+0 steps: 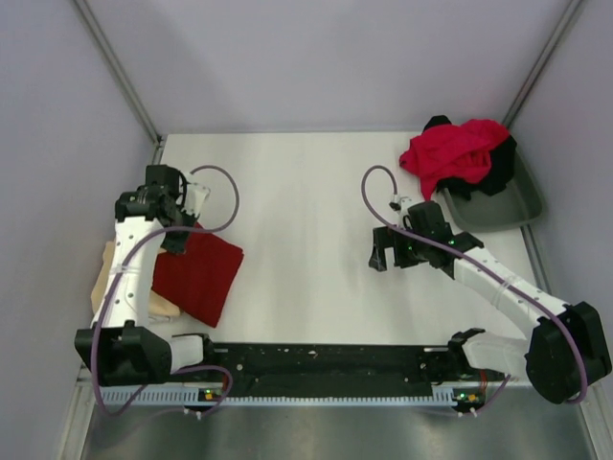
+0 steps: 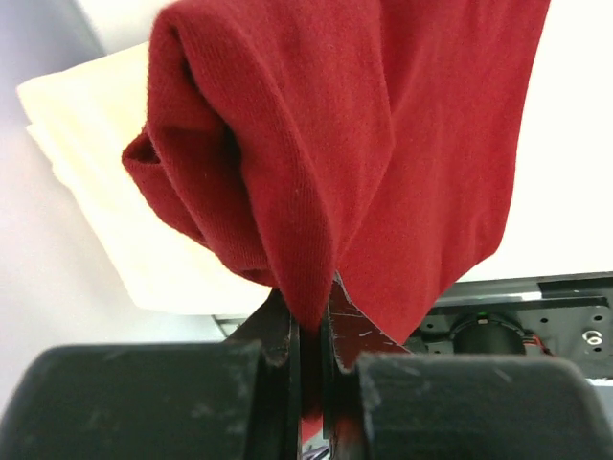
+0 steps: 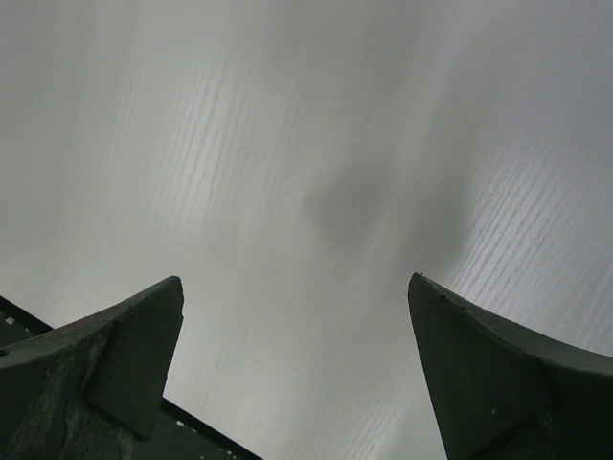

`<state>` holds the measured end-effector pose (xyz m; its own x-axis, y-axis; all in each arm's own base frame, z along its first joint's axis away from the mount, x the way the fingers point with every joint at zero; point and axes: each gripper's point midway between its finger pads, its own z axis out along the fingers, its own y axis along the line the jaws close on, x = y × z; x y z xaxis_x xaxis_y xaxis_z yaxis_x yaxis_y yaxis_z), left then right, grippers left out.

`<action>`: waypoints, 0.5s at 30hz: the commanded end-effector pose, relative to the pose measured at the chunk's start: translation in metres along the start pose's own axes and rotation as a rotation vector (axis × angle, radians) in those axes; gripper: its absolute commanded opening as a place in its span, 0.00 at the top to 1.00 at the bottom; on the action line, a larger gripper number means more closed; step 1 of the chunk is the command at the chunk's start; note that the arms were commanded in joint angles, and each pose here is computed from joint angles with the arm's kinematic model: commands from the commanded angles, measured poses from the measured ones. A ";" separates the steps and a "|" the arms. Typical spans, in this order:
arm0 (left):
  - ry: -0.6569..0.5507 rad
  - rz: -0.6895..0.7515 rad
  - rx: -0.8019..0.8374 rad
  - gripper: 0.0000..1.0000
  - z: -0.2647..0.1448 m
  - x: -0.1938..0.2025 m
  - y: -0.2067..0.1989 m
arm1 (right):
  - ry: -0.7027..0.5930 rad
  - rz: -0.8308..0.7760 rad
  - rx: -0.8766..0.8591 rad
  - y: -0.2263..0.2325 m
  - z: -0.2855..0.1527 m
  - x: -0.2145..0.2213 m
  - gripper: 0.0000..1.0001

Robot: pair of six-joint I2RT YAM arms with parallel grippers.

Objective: Fold and stack the t-shirts
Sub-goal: Put the neatly folded tshirt into the corner of the board with the left arm

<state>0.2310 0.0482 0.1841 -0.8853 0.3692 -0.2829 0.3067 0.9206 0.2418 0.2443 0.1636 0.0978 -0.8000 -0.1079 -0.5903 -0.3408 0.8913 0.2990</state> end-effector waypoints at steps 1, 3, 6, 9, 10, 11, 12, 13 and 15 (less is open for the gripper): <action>-0.042 0.017 -0.138 1.00 -0.038 -0.003 0.029 | -0.011 -0.025 0.016 -0.006 -0.002 0.001 0.01; -0.036 0.028 -0.180 1.00 -0.049 -0.002 0.038 | -0.013 -0.035 0.018 -0.006 -0.002 0.001 0.01; -0.050 0.034 -0.231 1.00 -0.064 -0.003 0.049 | -0.012 -0.046 0.029 -0.009 -0.003 0.001 0.01; -0.051 0.036 -0.281 1.00 -0.076 -0.003 0.059 | -0.013 -0.057 0.034 -0.010 -0.004 0.001 0.01; -0.055 0.030 -0.289 1.00 -0.079 -0.003 0.062 | -0.013 -0.059 0.036 -0.010 -0.004 0.001 0.01; -0.060 0.031 -0.293 1.00 -0.081 -0.004 0.065 | -0.013 -0.061 0.036 -0.010 -0.004 0.001 0.01; -0.062 0.028 -0.298 1.00 -0.082 -0.004 0.067 | -0.013 -0.063 0.040 -0.011 -0.004 0.002 0.01; -0.061 0.018 -0.309 1.00 -0.083 -0.004 0.071 | -0.012 -0.064 0.044 -0.012 -0.004 0.002 0.01; -0.054 0.014 -0.321 1.00 -0.081 -0.002 0.077 | -0.012 -0.070 0.044 -0.012 -0.004 0.002 0.01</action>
<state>0.2300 0.0886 0.2562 -0.8651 0.3983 -0.3050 0.2377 0.8608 0.4500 0.2399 0.1546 0.0882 -0.7982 -0.1595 -0.5810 -0.3606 0.8989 0.2487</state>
